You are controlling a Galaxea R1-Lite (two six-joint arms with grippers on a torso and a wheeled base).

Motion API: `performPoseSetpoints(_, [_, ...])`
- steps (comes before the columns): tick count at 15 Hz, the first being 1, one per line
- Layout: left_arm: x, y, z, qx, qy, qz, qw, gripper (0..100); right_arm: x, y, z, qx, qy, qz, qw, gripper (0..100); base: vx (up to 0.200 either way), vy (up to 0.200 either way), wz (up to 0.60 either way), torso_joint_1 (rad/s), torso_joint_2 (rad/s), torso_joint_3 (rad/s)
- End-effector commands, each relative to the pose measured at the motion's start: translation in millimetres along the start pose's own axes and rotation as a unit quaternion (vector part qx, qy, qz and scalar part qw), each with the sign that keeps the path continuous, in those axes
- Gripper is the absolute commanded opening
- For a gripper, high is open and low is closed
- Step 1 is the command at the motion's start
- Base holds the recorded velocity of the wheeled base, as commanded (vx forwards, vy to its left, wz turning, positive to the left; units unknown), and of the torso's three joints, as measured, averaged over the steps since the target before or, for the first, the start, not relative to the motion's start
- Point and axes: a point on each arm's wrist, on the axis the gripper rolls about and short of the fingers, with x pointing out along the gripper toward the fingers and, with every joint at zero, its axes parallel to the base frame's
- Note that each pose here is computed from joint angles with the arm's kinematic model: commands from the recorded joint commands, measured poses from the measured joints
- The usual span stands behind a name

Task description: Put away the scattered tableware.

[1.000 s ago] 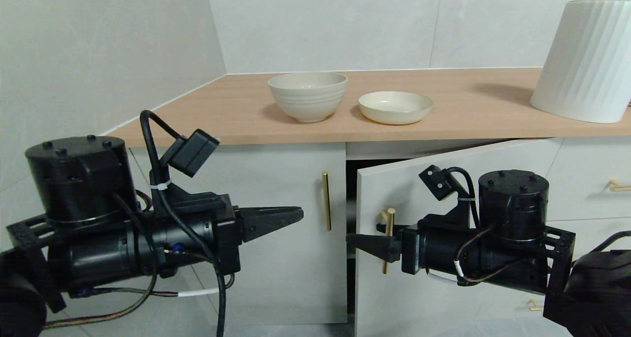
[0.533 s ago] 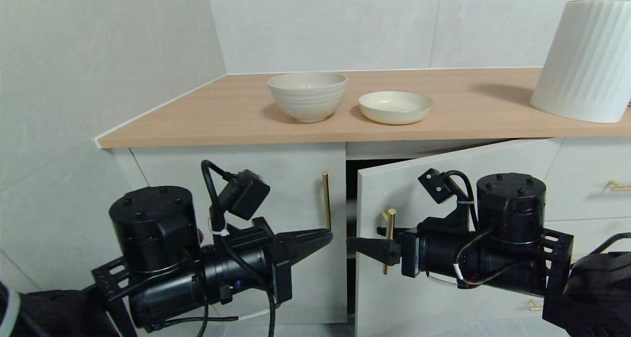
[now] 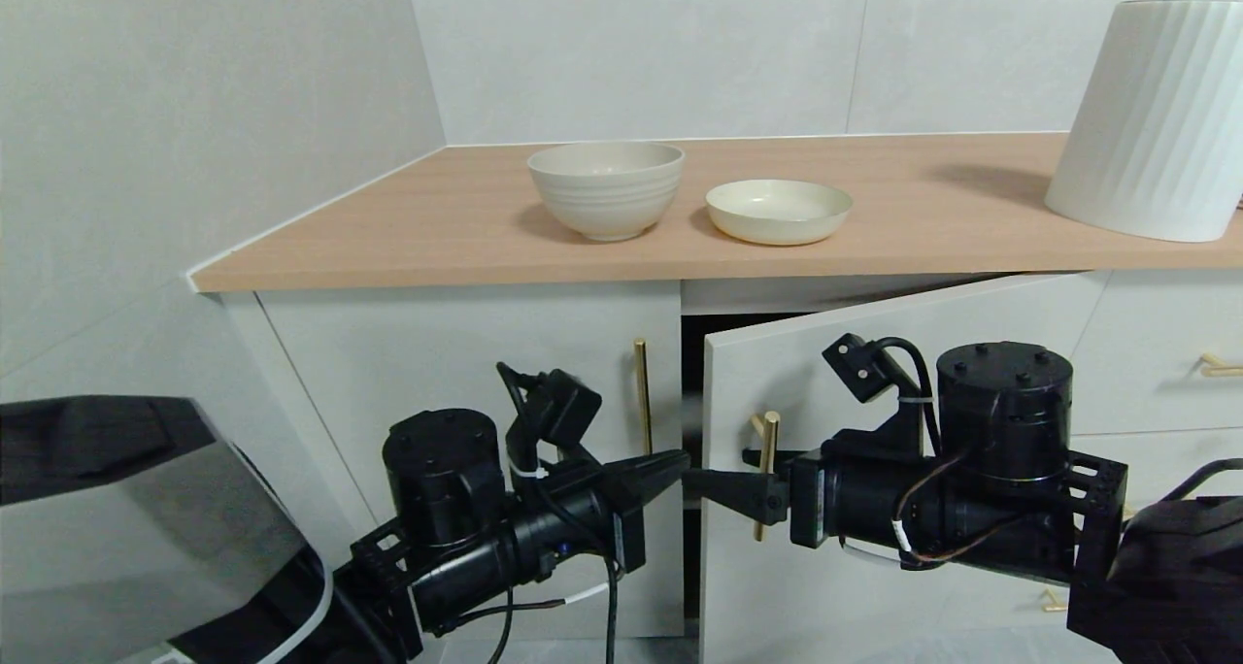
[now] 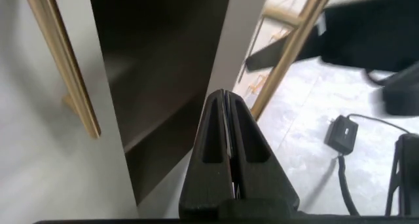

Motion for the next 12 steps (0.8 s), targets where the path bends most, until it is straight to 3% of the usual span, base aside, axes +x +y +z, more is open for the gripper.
performPoseSetpoints(1, [5,4.9,-10.5,-0.006,0.016,0.005,0.9998,0,0,0,0,0.000,0.000,0.000,1.000,100,0.000,0.000,0.00,0.000,0.00,0.000])
performPoseSetpoints(5, [12,9.9,-14.6,-0.007,0.016,0.009,0.9998,0,0,1,0,-0.001,0.000,0.001,1.000,100,0.000,0.000,0.00,0.000,0.00,0.000])
performPoseSetpoints(10, [27,19.6,-19.1,-0.004,0.005,0.046,0.9989,0,1,-1,-3,-0.001,0.005,-0.001,1.000,100,0.000,0.000,0.00,0.000,0.00,0.000])
performPoseSetpoints(12, [32,19.2,-15.1,0.001,-0.015,0.040,0.9991,0,1,-1,-3,-0.001,0.005,0.000,1.000,100,0.000,0.000,0.00,0.000,0.00,0.000])
